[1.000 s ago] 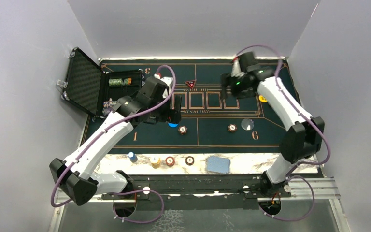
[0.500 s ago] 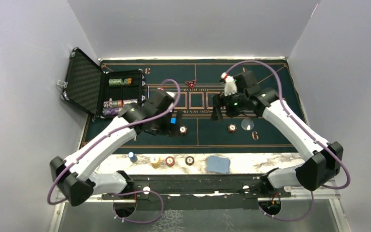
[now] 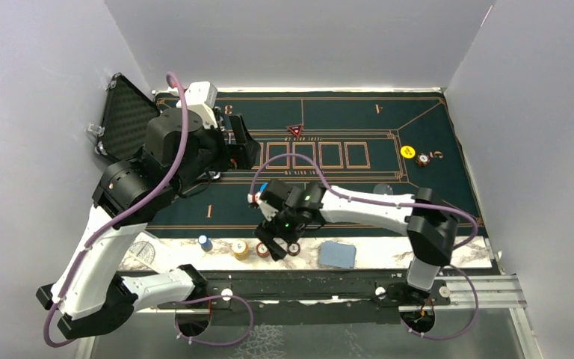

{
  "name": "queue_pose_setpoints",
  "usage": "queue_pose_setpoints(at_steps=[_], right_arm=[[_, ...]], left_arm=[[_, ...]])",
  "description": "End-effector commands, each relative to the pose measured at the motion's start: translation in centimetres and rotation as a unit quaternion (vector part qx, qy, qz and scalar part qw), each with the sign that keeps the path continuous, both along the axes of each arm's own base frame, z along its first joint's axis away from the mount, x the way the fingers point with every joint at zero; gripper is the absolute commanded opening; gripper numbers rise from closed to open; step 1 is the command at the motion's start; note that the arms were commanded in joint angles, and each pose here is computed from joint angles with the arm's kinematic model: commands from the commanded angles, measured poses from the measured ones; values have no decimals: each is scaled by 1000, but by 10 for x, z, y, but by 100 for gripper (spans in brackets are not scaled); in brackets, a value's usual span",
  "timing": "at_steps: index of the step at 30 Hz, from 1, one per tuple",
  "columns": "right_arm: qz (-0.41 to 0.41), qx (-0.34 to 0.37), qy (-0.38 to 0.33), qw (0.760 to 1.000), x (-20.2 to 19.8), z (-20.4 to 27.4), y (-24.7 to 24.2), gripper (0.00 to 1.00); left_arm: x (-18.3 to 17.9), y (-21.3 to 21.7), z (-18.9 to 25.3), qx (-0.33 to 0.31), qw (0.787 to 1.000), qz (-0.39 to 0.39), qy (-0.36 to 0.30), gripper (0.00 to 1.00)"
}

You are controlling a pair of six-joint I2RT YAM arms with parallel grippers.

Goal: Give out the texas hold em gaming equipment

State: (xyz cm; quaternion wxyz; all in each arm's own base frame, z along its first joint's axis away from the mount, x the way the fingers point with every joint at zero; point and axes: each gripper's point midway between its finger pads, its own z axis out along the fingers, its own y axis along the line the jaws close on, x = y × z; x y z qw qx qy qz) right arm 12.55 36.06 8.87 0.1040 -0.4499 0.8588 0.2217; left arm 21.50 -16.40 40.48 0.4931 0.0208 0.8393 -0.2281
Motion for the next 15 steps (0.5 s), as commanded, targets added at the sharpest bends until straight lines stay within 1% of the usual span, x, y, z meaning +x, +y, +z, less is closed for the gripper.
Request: queue_pose_setpoints(at_steps=[1,4,6,8,12,15], right_arm=[[13,-17,-42,999,-1,-13,21,89],[19,-22,-57,998,-5,-22,36,89],[5,-37,-71,997,3,-28,42,87],[2,-39,-78,996,7,-30,52,85],[9,-41,-80,996,2,-38,64,82],[9,-53,-85,995,1,-47,66,78]], left_arm=[[7,15,12,46,998,12,-31,99],[8,12,16,58,997,-2,-42,99],[11,13,14,72,996,-4,-42,99],[12,12,14,74,996,-2,-42,99],[15,12,17,80,996,-4,-51,99],[16,13,17,89,994,-6,-55,99]])
